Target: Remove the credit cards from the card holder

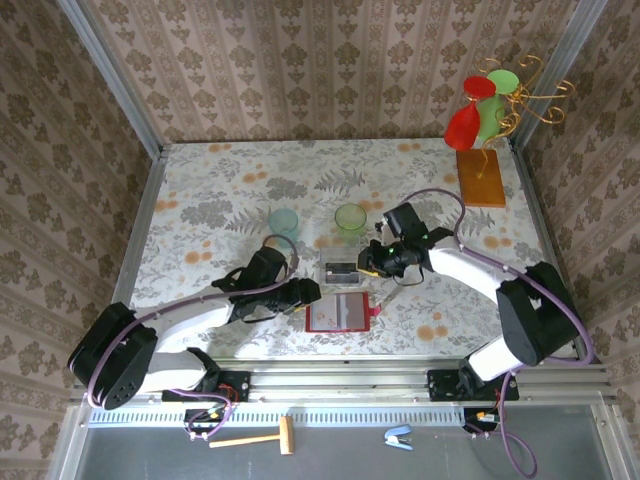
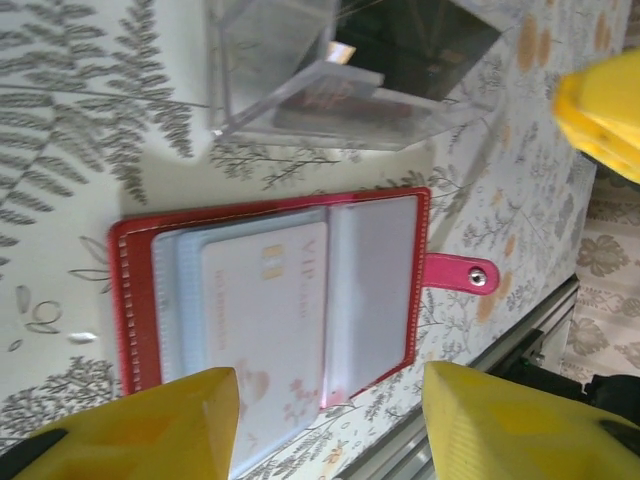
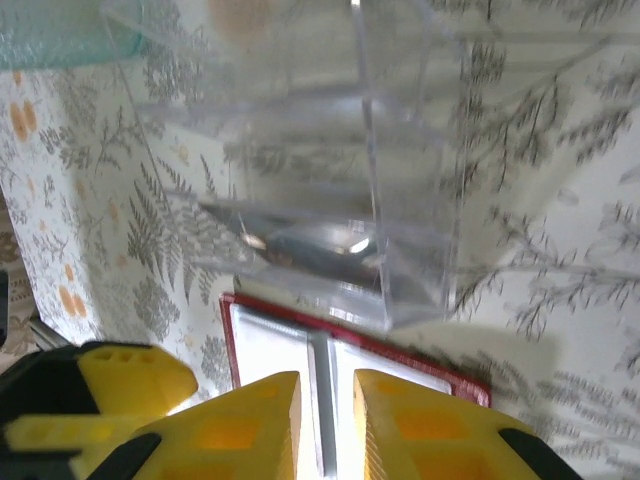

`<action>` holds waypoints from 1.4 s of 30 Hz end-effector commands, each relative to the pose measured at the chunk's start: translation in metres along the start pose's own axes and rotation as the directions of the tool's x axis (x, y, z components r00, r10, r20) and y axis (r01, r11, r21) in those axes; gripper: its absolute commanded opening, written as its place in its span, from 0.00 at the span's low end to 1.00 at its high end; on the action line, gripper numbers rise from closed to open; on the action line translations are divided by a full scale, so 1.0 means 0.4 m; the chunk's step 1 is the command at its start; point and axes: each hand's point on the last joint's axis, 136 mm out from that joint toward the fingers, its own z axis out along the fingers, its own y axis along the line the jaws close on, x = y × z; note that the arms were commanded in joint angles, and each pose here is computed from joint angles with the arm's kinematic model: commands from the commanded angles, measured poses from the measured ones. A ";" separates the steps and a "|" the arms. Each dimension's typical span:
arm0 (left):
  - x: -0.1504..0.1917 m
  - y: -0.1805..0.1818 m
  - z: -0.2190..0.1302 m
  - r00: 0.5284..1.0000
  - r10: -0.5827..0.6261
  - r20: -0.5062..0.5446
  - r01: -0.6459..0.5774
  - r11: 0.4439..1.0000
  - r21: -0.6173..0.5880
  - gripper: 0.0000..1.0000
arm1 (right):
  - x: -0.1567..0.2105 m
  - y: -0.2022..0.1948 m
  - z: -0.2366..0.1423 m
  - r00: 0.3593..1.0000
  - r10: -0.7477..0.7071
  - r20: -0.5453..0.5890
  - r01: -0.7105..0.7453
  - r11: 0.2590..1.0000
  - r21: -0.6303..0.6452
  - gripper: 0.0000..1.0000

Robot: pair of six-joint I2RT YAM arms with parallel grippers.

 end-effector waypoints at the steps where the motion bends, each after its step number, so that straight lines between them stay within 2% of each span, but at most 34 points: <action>1: 0.003 0.004 0.006 1.000 0.004 -0.007 -0.004 1.000 0.013 0.43 | 0.053 -0.009 0.004 0.999 0.044 -0.018 -0.043 0.999 0.015 0.20; 7: 0.004 -0.011 0.024 1.000 0.006 -0.026 -0.004 0.999 0.048 0.30 | 0.129 0.016 0.036 0.997 0.065 -0.042 -0.067 0.997 -0.038 0.20; 14: 0.024 0.001 0.046 0.998 0.001 -0.068 0.002 0.999 0.046 0.25 | 0.178 0.041 0.076 0.994 0.084 -0.068 -0.091 0.991 -0.099 0.19; 24: 0.054 0.028 0.072 0.992 -0.007 -0.123 0.009 1.000 0.016 0.24 | 0.224 0.066 0.140 0.986 0.089 -0.140 -0.107 0.985 -0.133 0.20; 42: 0.062 0.055 0.072 0.992 -0.002 -0.130 -0.002 0.999 -0.036 0.24 | 0.263 0.024 0.182 0.981 0.087 -0.173 -0.098 0.994 -0.057 0.20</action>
